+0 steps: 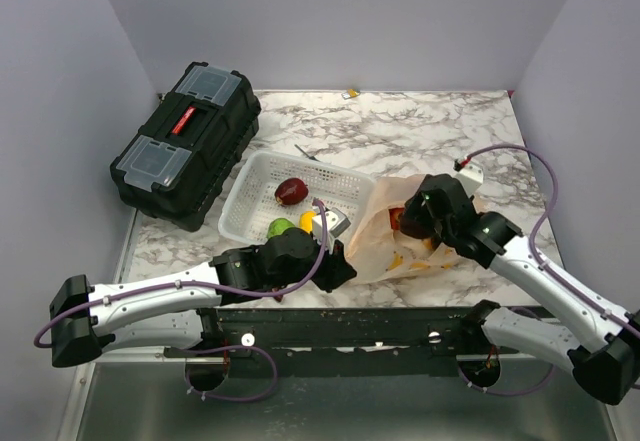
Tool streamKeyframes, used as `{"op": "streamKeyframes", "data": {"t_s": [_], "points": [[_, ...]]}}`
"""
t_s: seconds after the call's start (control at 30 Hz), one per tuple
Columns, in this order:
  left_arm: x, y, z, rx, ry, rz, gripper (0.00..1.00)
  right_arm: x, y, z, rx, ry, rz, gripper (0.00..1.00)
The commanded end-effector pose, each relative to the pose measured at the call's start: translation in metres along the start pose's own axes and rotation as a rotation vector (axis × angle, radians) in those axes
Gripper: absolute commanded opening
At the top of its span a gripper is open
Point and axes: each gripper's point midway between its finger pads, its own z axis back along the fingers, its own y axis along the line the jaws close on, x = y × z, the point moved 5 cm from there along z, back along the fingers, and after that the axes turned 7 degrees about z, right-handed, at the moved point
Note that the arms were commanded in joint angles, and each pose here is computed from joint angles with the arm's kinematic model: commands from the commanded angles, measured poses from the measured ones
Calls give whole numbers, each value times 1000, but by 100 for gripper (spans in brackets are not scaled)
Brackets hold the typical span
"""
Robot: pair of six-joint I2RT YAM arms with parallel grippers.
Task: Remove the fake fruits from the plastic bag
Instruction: Take out the fake fruit from the plastic bag, then place the fake fruit in the bin.
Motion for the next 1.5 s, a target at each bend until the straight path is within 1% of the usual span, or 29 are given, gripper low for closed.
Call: {"op": "streamKeyframes", "data": {"t_s": [0.0, 0.1, 0.17, 0.3, 0.37, 0.47, 0.63, 0.77, 0.87, 1.17, 1.33, 1.47], "points": [[5, -7, -1, -24, 2, -18, 23, 2, 5, 21, 102, 45, -9, 34], [8, -8, 1, -21, -3, -29, 31, 15, 8, 33, 128, 28, -24, 34], [10, -8, 3, -17, -12, -39, 38, 26, 12, 39, 144, 8, -23, 34], [18, -8, 12, -2, -44, -57, 60, 54, 27, 49, 177, -38, -12, 34], [21, -7, 18, 5, -64, -62, 70, 69, 36, 53, 191, -63, -2, 34], [25, -7, 26, 9, -90, -66, 80, 88, 53, 54, 221, -95, 15, 34], [32, -5, 41, 24, -134, -68, 87, 104, 86, 43, 277, -95, 51, 34], [36, 0, 55, 49, -178, -65, 89, 103, 111, 23, 314, -57, 89, 34], [38, 5, 65, 73, -214, -59, 98, 93, 130, 6, 324, -11, 131, 34], [43, 20, 93, 128, -310, -36, 99, 56, 187, -32, 324, 59, 271, 34], [41, 23, 98, 139, -320, -30, 99, 25, 211, -49, 309, 86, 393, 33], [39, 25, 97, 139, -315, -26, 99, -8, 218, -66, 261, 109, 507, 33]]}}
